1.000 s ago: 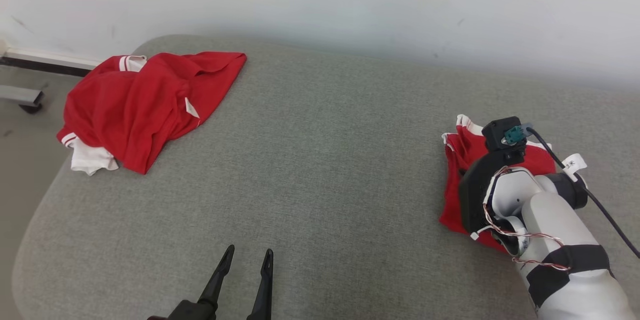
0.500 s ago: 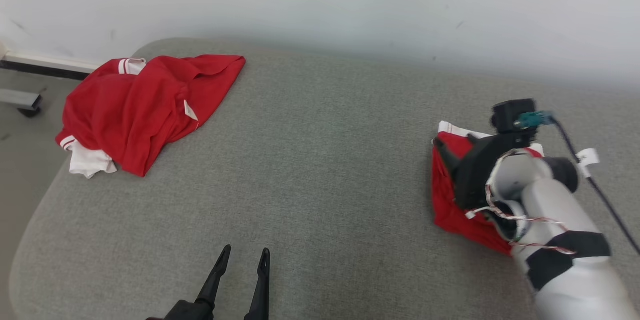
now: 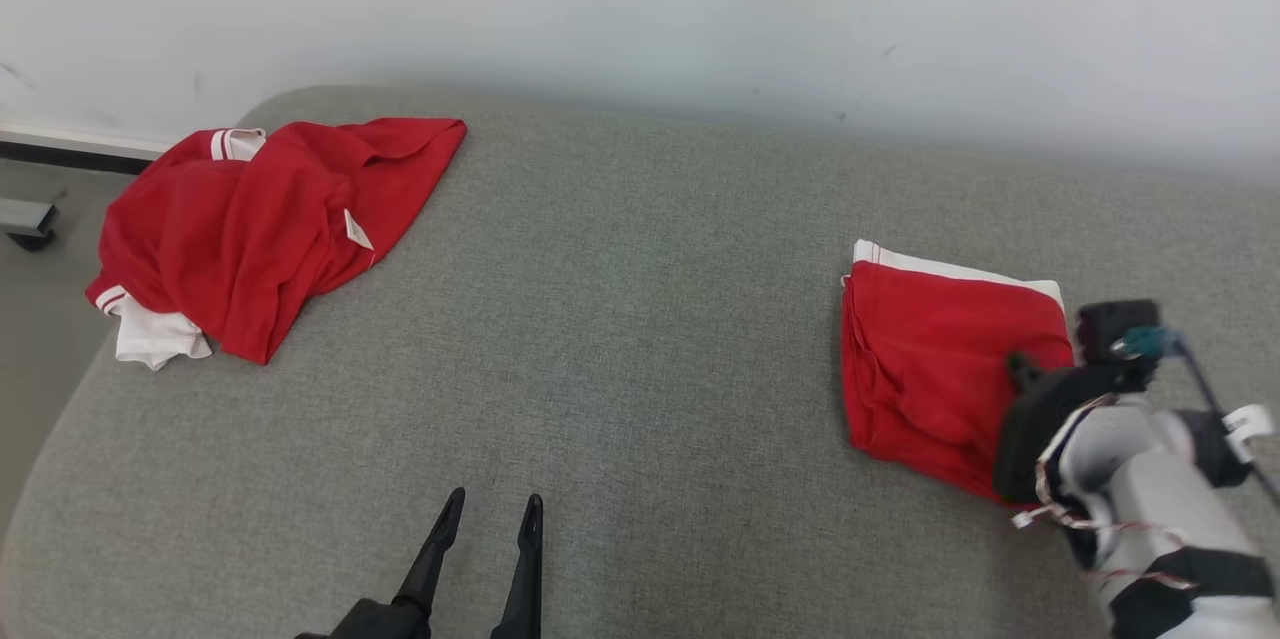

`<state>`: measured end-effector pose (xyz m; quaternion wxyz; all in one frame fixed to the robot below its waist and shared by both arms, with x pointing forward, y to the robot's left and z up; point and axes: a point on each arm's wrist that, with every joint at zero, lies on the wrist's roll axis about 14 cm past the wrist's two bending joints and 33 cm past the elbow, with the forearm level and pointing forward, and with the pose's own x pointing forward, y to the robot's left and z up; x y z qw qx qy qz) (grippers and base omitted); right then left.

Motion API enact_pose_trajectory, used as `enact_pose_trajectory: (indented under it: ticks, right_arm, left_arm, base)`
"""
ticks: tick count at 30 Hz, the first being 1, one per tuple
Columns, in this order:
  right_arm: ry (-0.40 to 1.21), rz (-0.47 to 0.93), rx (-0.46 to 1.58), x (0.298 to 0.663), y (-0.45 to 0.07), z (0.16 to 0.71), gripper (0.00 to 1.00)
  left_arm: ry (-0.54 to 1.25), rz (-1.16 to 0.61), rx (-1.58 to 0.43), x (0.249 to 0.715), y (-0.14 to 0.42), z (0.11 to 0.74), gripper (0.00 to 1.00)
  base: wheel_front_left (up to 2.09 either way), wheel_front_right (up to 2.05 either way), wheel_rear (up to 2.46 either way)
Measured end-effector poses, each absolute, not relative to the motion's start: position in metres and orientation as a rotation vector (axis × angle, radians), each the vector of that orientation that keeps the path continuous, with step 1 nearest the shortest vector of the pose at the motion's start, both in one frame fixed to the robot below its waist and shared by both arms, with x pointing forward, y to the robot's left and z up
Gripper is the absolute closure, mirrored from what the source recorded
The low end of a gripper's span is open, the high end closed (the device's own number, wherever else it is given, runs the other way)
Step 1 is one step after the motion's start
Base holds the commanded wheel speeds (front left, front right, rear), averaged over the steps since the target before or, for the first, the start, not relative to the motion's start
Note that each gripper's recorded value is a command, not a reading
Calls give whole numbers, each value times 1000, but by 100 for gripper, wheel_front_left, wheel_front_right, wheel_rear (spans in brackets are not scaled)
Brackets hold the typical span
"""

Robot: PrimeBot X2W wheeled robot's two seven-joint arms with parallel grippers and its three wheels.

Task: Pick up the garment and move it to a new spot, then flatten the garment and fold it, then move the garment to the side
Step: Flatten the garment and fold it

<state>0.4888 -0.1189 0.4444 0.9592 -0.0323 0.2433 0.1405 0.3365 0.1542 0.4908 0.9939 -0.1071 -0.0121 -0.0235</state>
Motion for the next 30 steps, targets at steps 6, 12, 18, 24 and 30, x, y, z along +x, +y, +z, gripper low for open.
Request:
enact_pose_trajectory:
  ticks: [6,12,18,24,30]
  right_arm:
    - [543,393,-83,466,-75,423,100]
    - [587,507,-126,439,-36,411,100]
    - [604,589,-137,416,-9,408,100]
    - [552,632,-80,405,8,423,100]
    - [372,617,85,406,10,465,0]
  left_arm:
    - [-23,-41,-216,337,156,490,0]
    - [-36,-31,-219,335,159,494,0]
    - [-54,-17,-220,330,164,499,0]
    - [-64,-13,-222,325,166,500,0]
    - [-77,-14,-222,326,166,504,0]
  base:
    - [0,0,0]
    - [0,0,0]
    - [0,0,0]
    - [0,0,0]
    - [0,0,0]
